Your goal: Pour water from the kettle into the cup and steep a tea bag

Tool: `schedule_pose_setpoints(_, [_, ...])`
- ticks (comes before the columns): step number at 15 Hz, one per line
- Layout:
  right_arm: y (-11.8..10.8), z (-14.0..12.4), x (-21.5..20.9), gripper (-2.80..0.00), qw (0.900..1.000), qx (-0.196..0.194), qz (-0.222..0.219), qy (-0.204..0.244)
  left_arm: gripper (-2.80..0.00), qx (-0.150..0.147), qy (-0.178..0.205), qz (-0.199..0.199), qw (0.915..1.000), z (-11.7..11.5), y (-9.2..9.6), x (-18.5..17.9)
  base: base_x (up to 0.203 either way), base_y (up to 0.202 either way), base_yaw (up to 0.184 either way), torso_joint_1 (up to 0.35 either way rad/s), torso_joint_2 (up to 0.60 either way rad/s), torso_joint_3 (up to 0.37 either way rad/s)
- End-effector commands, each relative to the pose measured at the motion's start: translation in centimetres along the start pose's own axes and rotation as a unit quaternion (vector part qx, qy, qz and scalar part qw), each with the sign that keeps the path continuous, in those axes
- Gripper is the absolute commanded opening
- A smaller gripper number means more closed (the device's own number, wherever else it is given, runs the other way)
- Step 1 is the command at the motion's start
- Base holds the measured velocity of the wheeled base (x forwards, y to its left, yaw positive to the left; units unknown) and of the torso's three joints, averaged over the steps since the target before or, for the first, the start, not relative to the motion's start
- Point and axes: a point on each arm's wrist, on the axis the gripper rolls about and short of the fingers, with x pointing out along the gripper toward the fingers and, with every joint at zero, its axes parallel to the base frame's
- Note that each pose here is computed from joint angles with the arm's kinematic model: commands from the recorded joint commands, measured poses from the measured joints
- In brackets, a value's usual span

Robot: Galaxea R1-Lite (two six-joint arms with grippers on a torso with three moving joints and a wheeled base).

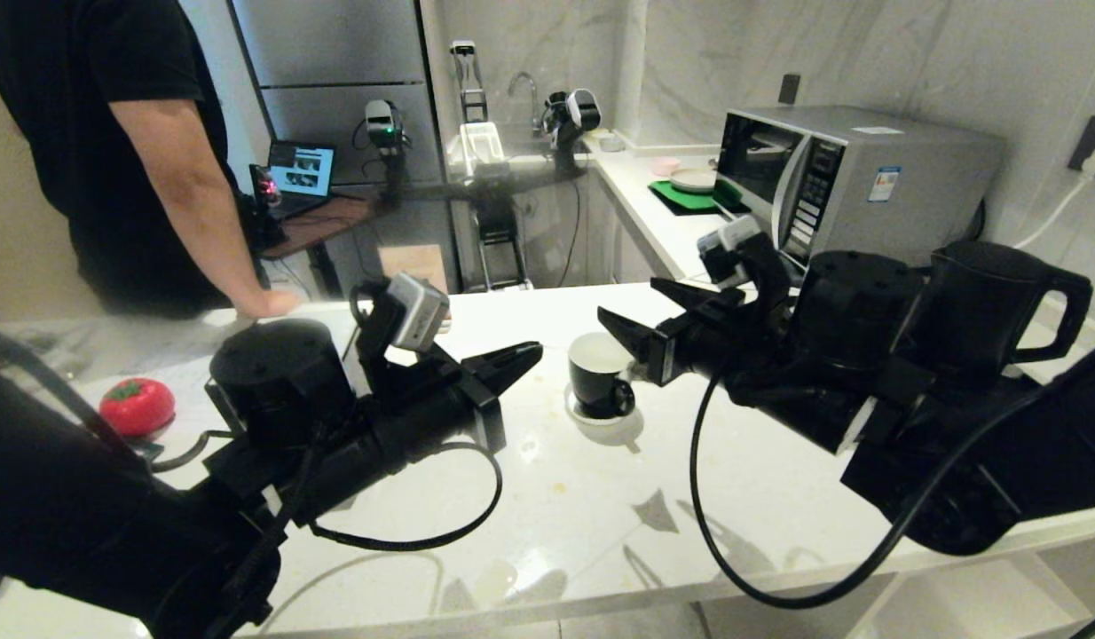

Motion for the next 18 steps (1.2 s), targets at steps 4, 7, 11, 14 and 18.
schedule_pose_setpoints(4, [-0.8, 2.1, -1.2, 0.0, 1.0, -0.004, -0.015, -0.027, -2.8, 0.001, -0.004, -0.001, 1.0, 0.1, 0.0, -0.1, 0.0, 0.0, 0.0, 0.0, 0.0, 0.0])
schedule_pose_setpoints(7, [-2.3, 2.9, -1.9, 0.0, 0.999, -0.014, -0.039, -0.035, -2.8, 0.002, -0.007, -0.001, 1.0, 0.3, -0.1, -0.1, 0.0, 0.0, 0.0, 0.0, 0.0, 0.0])
schedule_pose_setpoints(11, [-5.5, 3.6, -3.0, 0.0, 0.989, -0.042, -0.134, -0.038, -2.8, 0.002, -0.009, 0.001, 1.0, 0.4, 0.0, -0.2, 0.0, 0.0, 0.0, 0.0, 0.0, 0.0])
schedule_pose_setpoints(14, [-7.2, 4.2, -4.2, 0.0, 0.978, -0.052, -0.202, -0.029, -2.8, 0.001, -0.008, 0.0, 1.0, 0.4, -0.2, -0.5, 0.0, 0.0, 0.0, 0.0, 0.0, 0.0])
schedule_pose_setpoints(18, [-8.1, 4.5, -6.0, 0.0, 0.963, -0.055, -0.264, -0.019, -2.8, 0.0, -0.005, 0.002, 1.0, 0.4, -0.2, -1.0, 0.0, 0.0, 0.0, 0.0, 0.0, 0.0])
